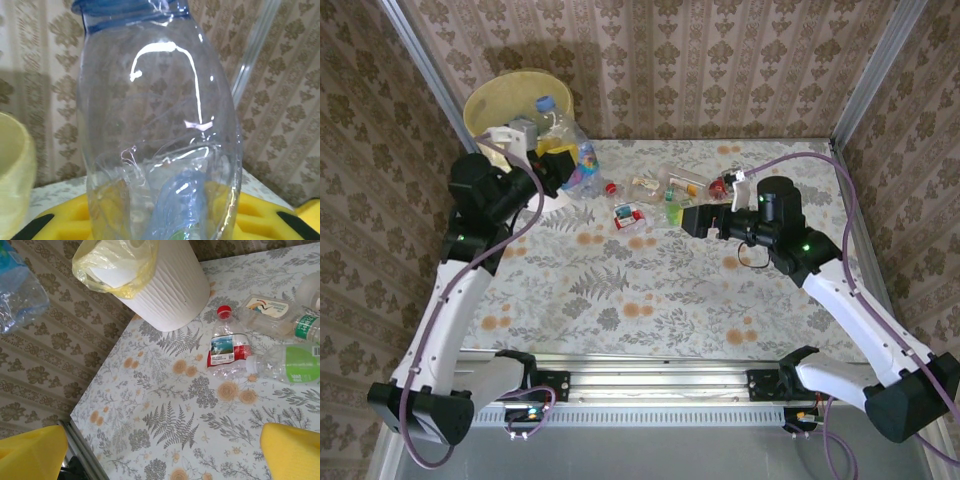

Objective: Throw the plastic bottles in the bin

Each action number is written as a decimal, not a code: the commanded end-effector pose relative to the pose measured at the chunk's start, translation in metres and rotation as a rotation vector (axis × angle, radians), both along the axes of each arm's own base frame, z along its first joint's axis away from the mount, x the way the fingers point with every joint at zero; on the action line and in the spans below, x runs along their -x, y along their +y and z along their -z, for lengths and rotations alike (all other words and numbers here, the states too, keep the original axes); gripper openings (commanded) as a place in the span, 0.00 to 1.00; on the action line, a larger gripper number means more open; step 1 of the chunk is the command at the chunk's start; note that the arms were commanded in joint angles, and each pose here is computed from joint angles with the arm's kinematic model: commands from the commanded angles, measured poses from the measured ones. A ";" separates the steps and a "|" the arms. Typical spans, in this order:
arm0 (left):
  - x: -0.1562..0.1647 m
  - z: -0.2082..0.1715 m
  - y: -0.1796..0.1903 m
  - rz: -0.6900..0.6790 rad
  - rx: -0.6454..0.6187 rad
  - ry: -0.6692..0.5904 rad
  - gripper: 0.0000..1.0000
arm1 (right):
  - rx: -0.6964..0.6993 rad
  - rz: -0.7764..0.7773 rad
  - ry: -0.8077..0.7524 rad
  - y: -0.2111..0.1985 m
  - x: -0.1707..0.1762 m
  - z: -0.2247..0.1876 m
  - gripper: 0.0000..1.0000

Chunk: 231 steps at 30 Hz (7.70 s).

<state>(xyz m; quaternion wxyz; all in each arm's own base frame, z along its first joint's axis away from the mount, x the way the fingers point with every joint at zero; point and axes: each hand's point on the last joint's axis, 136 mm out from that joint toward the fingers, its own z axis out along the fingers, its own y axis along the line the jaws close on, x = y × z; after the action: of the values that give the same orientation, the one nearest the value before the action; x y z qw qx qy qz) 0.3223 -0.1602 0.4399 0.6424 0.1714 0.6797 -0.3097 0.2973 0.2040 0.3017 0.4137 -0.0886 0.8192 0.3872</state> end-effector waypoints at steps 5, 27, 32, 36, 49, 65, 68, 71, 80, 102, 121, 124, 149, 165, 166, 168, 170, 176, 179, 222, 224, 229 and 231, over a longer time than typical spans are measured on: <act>0.014 -0.047 0.036 -0.135 -0.033 -0.151 0.10 | 0.052 0.055 0.007 -0.017 0.015 0.011 1.00; 0.038 -0.164 0.079 -0.360 -0.052 -0.580 0.10 | 0.075 0.044 0.018 -0.017 0.015 0.028 1.00; 0.039 -0.170 0.087 -0.423 -0.081 -0.629 0.10 | 0.075 0.042 0.037 -0.016 0.015 0.033 1.00; 0.040 -0.172 0.090 -0.452 -0.096 -0.663 0.10 | 0.090 0.046 0.033 -0.018 0.015 0.033 1.00; 0.035 -0.174 0.093 -0.484 -0.119 -0.703 0.11 | 0.085 0.057 0.038 -0.016 0.010 0.034 1.00; -0.009 -0.165 0.098 -0.503 -0.117 -0.677 0.12 | 0.132 0.044 0.042 -0.013 0.000 0.038 1.00; -0.035 -0.158 0.104 -0.502 -0.098 -0.631 0.12 | 0.146 0.044 0.042 -0.014 -0.002 0.039 1.00; -0.079 -0.141 0.113 -0.499 -0.092 -0.522 0.14 | 0.158 0.040 0.042 -0.013 -0.004 0.039 1.00; -0.204 -0.070 0.151 -0.438 0.014 -0.141 1.00 | 0.163 0.016 0.032 -0.012 0.000 0.034 1.00; -0.042 -0.158 0.097 -0.326 -0.029 -0.311 1.00 | 0.262 0.210 0.286 -0.050 -0.026 0.091 1.00; 0.059 -0.154 0.071 -0.201 -0.009 -0.345 1.00 | 0.210 0.392 0.430 -0.098 -0.070 0.113 0.95; 0.074 -0.152 0.070 -0.193 -0.008 -0.349 1.00 | 0.224 0.399 0.461 -0.100 -0.088 0.124 0.94; 0.130 -0.136 0.071 -0.181 -0.032 -0.329 1.00 | 0.262 0.446 0.656 -0.110 -0.183 0.223 0.96; 0.126 -0.132 0.072 -0.185 -0.030 -0.314 1.00 | 0.205 0.445 0.680 -0.107 -0.200 0.247 0.90; 0.125 -0.131 0.072 -0.187 -0.033 -0.312 1.00 | 0.199 0.444 0.675 -0.107 -0.202 0.247 0.90; 0.123 -0.128 0.072 -0.190 -0.038 -0.309 1.00 | 0.190 0.441 0.673 -0.105 -0.203 0.248 0.89; 0.120 -0.124 0.074 -0.202 -0.043 -0.299 1.00 | 0.178 0.435 0.673 -0.104 -0.205 0.249 0.88; 0.117 -0.121 0.075 -0.209 -0.049 -0.292 1.00 | 0.172 0.427 0.674 -0.103 -0.203 0.251 0.79; 0.116 -0.121 0.075 -0.207 -0.042 -0.290 1.00 | 0.167 0.429 0.677 -0.104 -0.201 0.253 0.76; 0.030 -0.032 -0.058 0.177 0.083 0.006 1.00 | 0.095 0.357 0.272 -0.092 -0.114 0.096 0.45; 0.022 -0.025 -0.064 0.187 0.086 0.033 1.00 | 0.092 0.324 0.213 -0.081 -0.106 0.083 0.45; 0.019 -0.014 -0.094 0.266 0.108 0.081 1.00 | 0.090 0.235 0.062 -0.055 -0.083 0.044 0.45; 0.017 -0.011 -0.102 0.283 0.113 0.091 1.00 | 0.092 0.205 0.014 -0.046 -0.076 0.033 0.45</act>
<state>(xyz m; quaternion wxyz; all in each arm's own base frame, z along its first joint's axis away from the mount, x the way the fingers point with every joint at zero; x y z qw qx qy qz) 0.3079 -0.2534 0.4369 0.5645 0.2141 0.6806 -0.4151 0.3801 0.1468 0.2491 0.4057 0.0240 0.8629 0.3004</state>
